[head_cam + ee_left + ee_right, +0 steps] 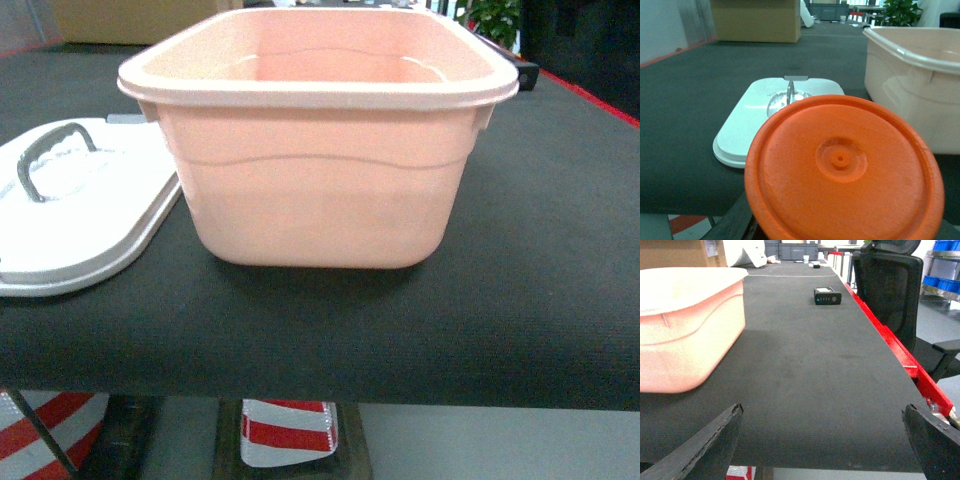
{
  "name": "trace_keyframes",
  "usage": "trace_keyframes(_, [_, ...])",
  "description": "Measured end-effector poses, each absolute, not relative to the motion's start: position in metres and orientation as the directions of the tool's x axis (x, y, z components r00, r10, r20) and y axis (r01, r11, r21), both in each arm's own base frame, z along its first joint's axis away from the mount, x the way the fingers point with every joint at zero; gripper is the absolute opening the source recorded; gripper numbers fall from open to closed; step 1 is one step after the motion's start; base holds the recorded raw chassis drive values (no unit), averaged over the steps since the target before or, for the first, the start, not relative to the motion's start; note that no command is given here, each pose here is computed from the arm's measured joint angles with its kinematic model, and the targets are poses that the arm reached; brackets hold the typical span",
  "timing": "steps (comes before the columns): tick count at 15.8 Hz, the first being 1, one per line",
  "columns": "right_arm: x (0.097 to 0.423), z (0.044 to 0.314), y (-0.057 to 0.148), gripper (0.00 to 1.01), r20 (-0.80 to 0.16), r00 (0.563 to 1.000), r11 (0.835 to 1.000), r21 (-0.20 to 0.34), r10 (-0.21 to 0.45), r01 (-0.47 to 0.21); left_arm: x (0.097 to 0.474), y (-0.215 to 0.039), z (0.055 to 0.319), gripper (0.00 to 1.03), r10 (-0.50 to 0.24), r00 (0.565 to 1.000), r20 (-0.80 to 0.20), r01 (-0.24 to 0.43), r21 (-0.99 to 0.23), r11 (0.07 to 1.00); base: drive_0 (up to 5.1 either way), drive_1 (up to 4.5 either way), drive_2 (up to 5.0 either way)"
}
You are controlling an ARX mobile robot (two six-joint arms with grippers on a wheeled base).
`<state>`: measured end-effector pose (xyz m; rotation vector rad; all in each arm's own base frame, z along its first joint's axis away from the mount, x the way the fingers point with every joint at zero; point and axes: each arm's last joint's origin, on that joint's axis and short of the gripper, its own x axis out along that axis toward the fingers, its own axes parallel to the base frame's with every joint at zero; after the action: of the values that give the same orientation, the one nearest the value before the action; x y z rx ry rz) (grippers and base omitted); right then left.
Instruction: Pick capacitor and pack into box
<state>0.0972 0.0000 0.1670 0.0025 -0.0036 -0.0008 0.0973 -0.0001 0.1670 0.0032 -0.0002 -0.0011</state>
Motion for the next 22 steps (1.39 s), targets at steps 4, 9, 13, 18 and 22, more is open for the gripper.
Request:
trace_keyframes(4, [0.0972,0.1674,0.0,0.98,0.009,1.0,1.0,0.002,-0.001,0.001,0.0973,-0.0001,0.1674,0.44,-0.001,1.0,0.004,0.001,0.001,1.0,0.0,0.0,0.0])
trace_keyframes(9, [0.0972,0.1669,0.0,0.98,0.003,1.0,1.0,0.003,0.0,0.0,0.0973,-0.0001,0.1671,0.44,0.0,1.0,0.001,0.0,0.001,1.0,0.0,0.0,0.0])
trace_keyframes(13, [0.0972,0.1669,0.0,0.98,0.003,1.0,1.0,0.003,0.0,0.0,0.0973,-0.0001,0.1671,0.44,0.0,1.0,0.001,0.0,0.001,1.0,0.0,0.0,0.0])
trace_keyframes(18, [0.0972,0.1669,0.0,0.98,0.003,1.0,1.0,0.002,0.0,0.0,0.0973,-0.0001,0.1671,0.44,0.0,1.0,0.001,0.0,0.001,1.0,0.0,0.0,0.0])
trace_keyframes(22, [0.0972,0.1669,0.0,0.98,0.002,1.0,1.0,0.002,0.0,0.0,0.0973,-0.0001,0.1671,0.44,0.0,1.0,0.001,0.0,0.001,1.0,0.0,0.0,0.0])
